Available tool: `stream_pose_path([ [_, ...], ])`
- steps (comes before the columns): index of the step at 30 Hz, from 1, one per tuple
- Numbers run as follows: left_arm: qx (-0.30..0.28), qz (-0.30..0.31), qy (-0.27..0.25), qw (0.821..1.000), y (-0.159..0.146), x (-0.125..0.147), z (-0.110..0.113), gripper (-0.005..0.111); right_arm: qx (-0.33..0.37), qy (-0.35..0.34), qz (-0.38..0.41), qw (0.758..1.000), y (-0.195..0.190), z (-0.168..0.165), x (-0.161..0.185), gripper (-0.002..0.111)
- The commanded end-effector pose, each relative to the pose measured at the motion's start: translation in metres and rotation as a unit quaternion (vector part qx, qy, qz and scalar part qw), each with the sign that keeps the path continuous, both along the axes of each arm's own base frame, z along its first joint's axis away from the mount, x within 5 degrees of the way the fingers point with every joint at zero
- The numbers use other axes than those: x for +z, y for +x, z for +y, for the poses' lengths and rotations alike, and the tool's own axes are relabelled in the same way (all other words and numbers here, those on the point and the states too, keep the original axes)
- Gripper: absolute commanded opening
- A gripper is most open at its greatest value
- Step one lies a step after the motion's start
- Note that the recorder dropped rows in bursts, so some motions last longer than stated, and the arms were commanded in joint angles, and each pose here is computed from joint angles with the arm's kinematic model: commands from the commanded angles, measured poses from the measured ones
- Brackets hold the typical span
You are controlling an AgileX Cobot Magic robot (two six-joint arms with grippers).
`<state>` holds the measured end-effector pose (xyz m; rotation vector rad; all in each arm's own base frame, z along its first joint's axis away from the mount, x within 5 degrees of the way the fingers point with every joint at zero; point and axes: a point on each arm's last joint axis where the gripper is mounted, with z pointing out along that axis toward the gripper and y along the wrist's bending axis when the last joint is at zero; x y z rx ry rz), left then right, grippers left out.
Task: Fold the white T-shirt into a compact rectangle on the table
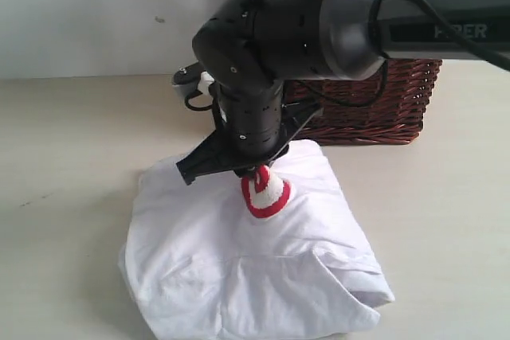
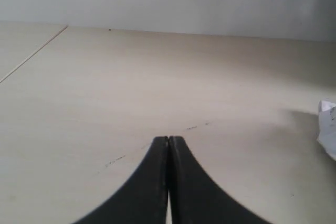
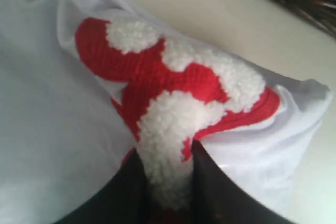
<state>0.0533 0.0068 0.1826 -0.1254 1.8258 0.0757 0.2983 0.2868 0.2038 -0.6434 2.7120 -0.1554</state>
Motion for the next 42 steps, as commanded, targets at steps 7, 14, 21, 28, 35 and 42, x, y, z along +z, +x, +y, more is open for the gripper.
stream_pose_path([
  [7, 0.000, -0.005, 0.003, 1.000, 0.000, 0.000, 0.000, 0.000, -0.022, -0.090, 0.007, 0.996, 0.008, -0.008, -0.056, 0.055],
  [14, 0.000, -0.005, 0.003, 1.000, 0.000, 0.000, 0.000, 0.000, -0.031, -0.154, 0.017, 0.987, 0.007, -0.019, -0.058, 0.068],
  [21, 0.000, -0.005, 0.003, 1.000, 0.000, 0.000, 0.000, 0.000, -0.032, -0.185, 0.015, 0.982, 0.002, -0.029, -0.028, 0.064],
  [28, 0.000, -0.005, 0.003, 1.000, 0.000, 0.000, 0.000, 0.000, -0.038, -0.139, 0.052, 0.988, -0.006, -0.040, -0.037, 0.000],
  [35, 0.000, -0.005, 0.003, 1.000, 0.000, 0.000, 0.000, 0.000, -0.072, -0.069, 0.164, 0.981, -0.011, -0.094, -0.094, 0.000],
  [42, 0.000, -0.005, 0.003, 1.000, 0.000, 0.000, 0.000, 0.000, -0.024, -0.106, 0.215, 0.971, -0.024, -0.103, -0.100, 0.000],
])
